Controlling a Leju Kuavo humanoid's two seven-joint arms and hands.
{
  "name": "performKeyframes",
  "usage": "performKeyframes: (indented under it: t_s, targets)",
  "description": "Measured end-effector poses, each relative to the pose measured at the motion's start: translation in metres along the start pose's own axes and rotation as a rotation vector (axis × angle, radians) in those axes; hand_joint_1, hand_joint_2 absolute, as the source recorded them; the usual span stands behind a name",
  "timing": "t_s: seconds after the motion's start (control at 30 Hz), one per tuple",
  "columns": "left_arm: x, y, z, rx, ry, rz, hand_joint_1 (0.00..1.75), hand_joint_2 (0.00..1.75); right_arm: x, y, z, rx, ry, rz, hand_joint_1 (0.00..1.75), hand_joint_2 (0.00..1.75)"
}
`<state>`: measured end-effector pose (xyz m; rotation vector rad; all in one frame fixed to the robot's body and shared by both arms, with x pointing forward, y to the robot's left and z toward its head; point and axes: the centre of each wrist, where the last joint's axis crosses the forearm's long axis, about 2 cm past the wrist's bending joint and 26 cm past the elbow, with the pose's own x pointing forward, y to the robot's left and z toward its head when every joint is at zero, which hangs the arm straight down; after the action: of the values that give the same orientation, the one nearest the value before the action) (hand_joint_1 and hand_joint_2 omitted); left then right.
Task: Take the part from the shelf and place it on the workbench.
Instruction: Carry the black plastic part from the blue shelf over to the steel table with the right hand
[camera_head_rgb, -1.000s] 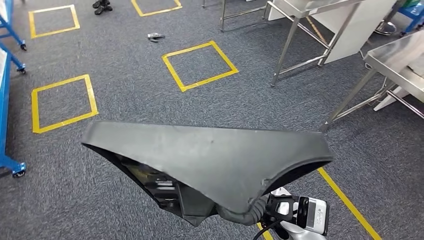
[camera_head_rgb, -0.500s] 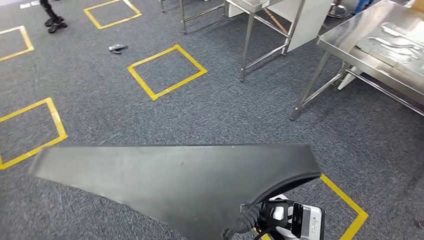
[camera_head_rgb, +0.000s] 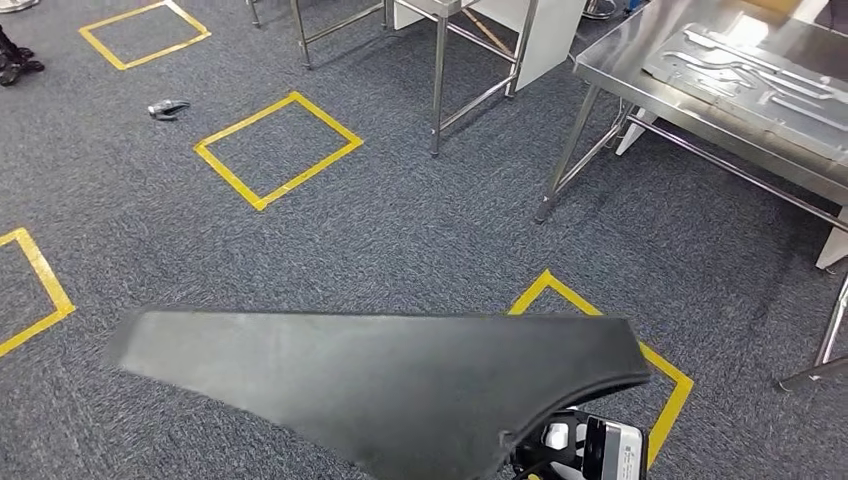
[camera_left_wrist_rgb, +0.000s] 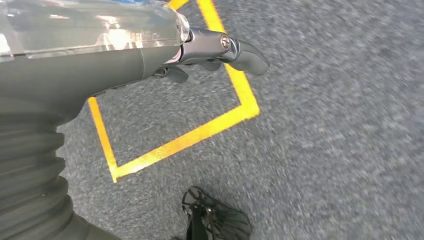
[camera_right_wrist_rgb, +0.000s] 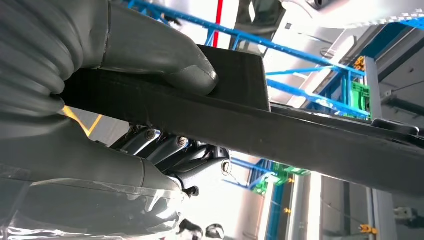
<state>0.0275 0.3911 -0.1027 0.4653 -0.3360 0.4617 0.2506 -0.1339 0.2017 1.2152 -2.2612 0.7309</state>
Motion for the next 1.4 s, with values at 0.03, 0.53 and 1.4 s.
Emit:
performKeyframes:
  t_s: [0.03, 0.53, 1.4]
  targets:
    - [0.000, -0.002, 0.000, -0.005, 0.001, -0.002, 0.00, 1.75, 0.000, 0.000, 0.000, 0.004, 0.001, 0.005, 1.61, 1.75]
    - [-0.005, -0.016, 0.006, -0.033, 0.012, 0.004, 0.00, 1.75, -0.003, -0.005, 0.003, 0.008, 0.002, -0.007, 1.61, 1.75]
    - [-0.008, -0.028, 0.010, -0.082, 0.021, 0.037, 0.00, 1.75, -0.011, -0.011, -0.024, 0.060, 0.056, 0.010, 1.61, 1.75]
